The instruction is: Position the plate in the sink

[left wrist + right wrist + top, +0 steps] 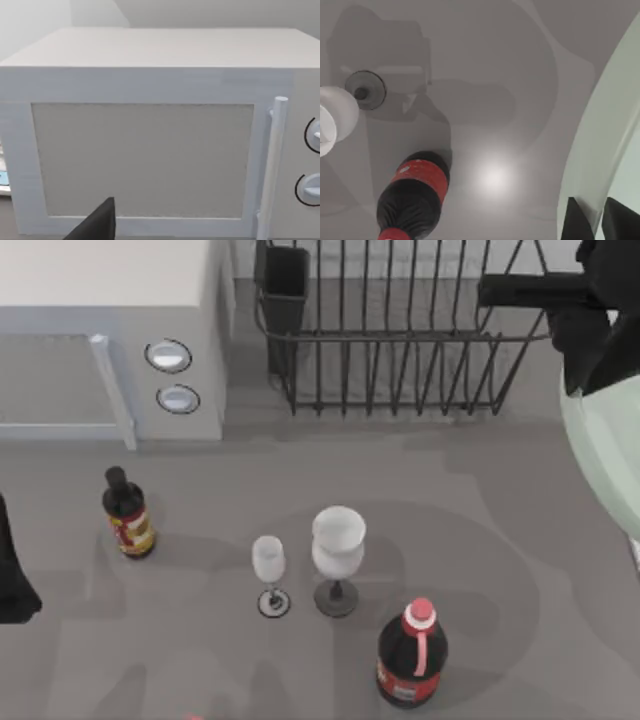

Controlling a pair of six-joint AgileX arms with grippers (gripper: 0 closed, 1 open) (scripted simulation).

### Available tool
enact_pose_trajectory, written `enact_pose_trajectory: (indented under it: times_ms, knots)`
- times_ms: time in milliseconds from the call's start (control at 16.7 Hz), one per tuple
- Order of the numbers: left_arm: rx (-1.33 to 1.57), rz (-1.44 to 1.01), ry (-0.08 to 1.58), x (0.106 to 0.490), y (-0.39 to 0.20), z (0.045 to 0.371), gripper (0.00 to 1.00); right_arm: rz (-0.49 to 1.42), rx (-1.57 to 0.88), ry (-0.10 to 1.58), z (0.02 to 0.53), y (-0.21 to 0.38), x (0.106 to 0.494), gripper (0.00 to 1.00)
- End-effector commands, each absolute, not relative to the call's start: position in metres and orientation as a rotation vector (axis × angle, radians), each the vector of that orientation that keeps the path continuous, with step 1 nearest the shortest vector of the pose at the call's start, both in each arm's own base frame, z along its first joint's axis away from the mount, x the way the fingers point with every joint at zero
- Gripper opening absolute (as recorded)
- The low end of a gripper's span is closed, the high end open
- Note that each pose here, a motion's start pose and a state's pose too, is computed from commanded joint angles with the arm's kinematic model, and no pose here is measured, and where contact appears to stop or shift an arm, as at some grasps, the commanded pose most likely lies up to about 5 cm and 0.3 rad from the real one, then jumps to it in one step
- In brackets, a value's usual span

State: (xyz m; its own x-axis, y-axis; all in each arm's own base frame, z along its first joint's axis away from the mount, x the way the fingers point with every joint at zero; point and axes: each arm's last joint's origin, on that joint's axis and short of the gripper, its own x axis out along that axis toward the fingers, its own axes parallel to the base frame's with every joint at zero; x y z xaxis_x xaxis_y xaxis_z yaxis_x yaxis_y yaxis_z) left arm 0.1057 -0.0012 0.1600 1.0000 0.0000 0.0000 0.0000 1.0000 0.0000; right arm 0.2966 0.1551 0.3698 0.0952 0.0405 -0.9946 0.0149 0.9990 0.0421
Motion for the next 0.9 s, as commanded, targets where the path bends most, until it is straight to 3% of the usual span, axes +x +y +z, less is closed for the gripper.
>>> enact_pose_trajectory:
  times_ms: [180, 420, 660, 900]
  knots:
    - [0.000, 0.000, 0.000, 0.106, -0.001, 0.160, 1.00, 0.012, 0.037, 1.484, 0.364, 0.147, 0.318, 0.00]
    - [0.000, 0.000, 0.000, 0.106, -0.001, 0.160, 1.00, -0.002, 0.020, 1.512, 0.334, 0.115, 0.387, 0.00]
    - [0.000, 0.000, 0.000, 0.106, -0.001, 0.160, 1.00, -0.010, 0.008, 1.555, 0.272, 0.051, 0.460, 0.00]
    - [0.000, 0.000, 0.000, 0.106, -0.001, 0.160, 1.00, -0.009, 0.008, 1.567, 0.226, -0.016, 0.491, 0.00]
